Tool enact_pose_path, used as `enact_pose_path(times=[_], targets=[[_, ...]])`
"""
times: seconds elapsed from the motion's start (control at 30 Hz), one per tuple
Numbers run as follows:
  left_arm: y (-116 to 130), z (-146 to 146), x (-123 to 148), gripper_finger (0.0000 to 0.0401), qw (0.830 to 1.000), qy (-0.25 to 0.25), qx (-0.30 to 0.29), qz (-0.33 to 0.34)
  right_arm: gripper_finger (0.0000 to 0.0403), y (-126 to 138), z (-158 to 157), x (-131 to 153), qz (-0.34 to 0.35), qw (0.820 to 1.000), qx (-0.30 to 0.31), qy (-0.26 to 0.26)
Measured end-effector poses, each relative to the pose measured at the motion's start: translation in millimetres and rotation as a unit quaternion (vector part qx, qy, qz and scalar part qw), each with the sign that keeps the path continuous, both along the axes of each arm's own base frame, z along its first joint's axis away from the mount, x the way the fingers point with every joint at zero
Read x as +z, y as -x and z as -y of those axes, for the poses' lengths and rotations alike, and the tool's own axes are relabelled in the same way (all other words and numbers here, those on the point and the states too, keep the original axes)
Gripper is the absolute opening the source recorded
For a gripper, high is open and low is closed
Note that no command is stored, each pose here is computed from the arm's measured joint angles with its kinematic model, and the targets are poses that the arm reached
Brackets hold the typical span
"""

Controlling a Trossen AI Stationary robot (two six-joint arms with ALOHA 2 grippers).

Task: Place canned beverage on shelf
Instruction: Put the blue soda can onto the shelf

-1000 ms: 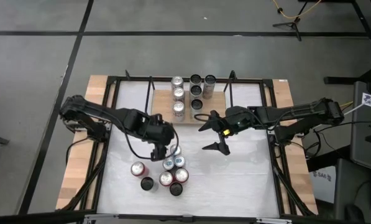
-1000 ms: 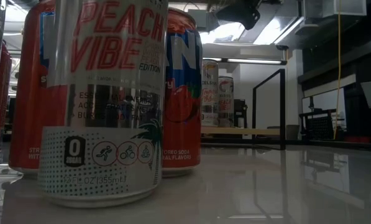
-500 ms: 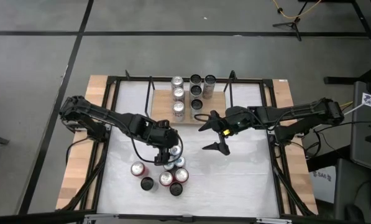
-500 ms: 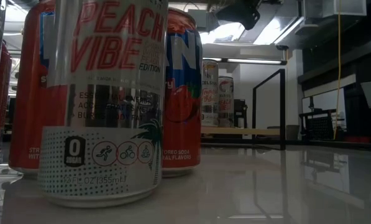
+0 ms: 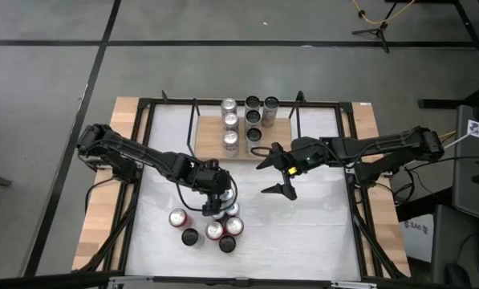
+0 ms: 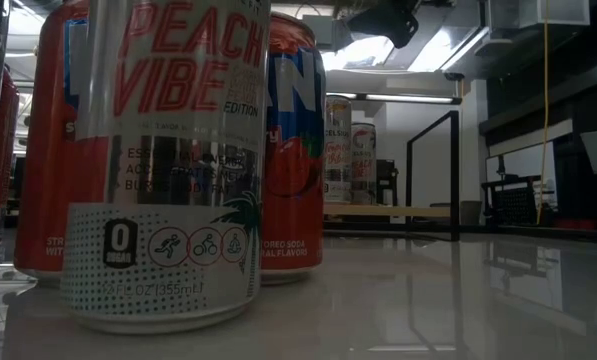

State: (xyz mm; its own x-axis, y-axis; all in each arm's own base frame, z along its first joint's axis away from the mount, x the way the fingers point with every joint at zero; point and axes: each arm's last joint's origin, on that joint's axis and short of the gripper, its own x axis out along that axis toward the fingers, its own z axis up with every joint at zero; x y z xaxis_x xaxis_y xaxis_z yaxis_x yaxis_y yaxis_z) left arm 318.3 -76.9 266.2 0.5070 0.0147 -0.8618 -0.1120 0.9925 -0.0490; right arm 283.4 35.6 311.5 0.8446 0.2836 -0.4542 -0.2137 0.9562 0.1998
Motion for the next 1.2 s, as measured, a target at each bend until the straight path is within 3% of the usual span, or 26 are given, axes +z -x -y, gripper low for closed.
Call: enact_pose_path(times=[0.2,0.53,0.77,1.2], targets=[[4,-2,-15,0.0334,1.0,-0.009,0.003,-0.015,0.039,0,0,0,0.0,1.0,0.0,0.0],[0,-5,-36,0.0334,1.0,-0.001,0.008,0.03,0.039,0,0,0,0.0,1.0,0.0,0.0],[-3,-12,-37,0.0332,0.999,0.0,0.018,0.037,0.039,0,0,0,0.0,1.0,0.0,0.0],[-8,-16,-34,0.024,0.998,-0.008,0.004,0.066,0.039,0,0,0,0.0,1.0,0.0,0.0]])
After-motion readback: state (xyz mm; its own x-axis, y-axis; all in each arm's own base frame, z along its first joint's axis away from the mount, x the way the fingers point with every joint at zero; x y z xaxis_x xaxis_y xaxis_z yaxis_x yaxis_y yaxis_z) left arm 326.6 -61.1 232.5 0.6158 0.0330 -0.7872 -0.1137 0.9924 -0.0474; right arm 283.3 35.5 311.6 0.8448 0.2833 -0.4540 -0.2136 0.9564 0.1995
